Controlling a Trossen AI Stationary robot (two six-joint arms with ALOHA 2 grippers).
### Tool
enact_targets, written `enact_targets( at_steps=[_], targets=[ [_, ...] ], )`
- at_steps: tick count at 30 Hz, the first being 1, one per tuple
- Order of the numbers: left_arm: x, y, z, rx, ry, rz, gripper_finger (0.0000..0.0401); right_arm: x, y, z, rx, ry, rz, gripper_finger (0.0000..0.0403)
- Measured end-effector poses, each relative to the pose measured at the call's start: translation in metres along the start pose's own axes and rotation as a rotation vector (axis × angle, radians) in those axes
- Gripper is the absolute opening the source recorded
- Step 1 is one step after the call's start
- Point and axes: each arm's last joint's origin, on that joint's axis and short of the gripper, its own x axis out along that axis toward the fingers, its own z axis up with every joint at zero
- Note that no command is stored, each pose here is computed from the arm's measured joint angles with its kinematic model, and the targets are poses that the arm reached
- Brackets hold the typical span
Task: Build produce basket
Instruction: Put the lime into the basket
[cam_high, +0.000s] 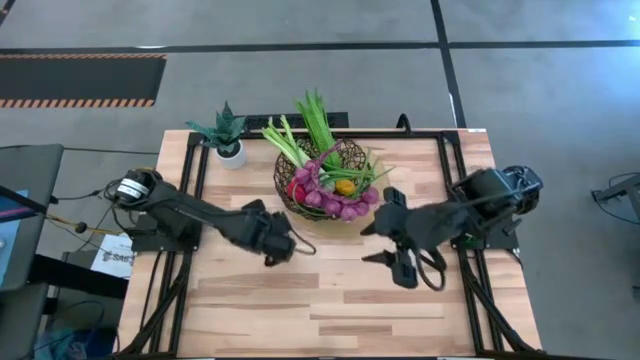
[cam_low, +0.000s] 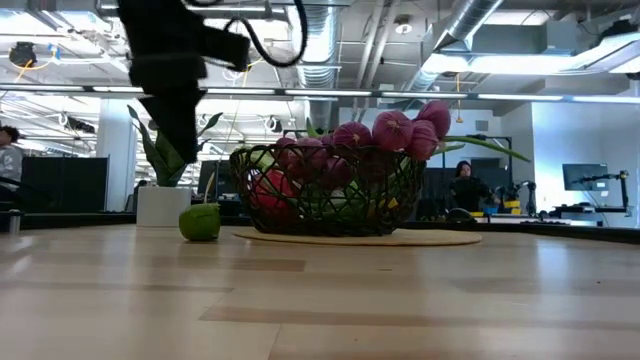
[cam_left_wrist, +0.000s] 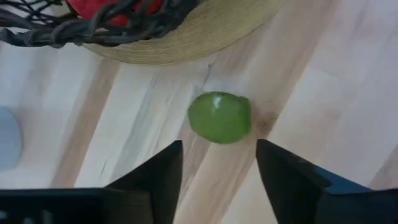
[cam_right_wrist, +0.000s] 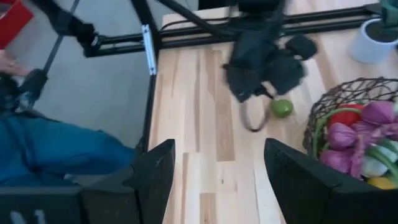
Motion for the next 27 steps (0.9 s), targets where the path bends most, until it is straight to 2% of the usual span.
enact_targets(
  at_steps=[6, 13, 22, 27],
  targets=[
    [0.014, 0.021, 0.017, -0.059, 0.082, -0.088, 0.0233, -0.003, 0.011, -0.005, -0.025, 0.007, 0.031, 0.0265],
    [0.024, 0.035, 0.033, -0.079, 0.091, -0.196, 0.0246, -0.005, 0.016, -0.008, -0.016, 0.011, 0.047, 0.0265],
    [0.050, 0.044, 0.015, -0.101, 0.174, -0.155, 0.0245, -0.006, 0.022, -0.011, -0.017, 0.016, 0.065, 0.0265],
    [0.059, 0.041, 0.011, -0.114, 0.145, -0.195, 0.0245, -0.006, 0.022, -0.010, -0.008, 0.016, 0.064, 0.0265]
  ],
)
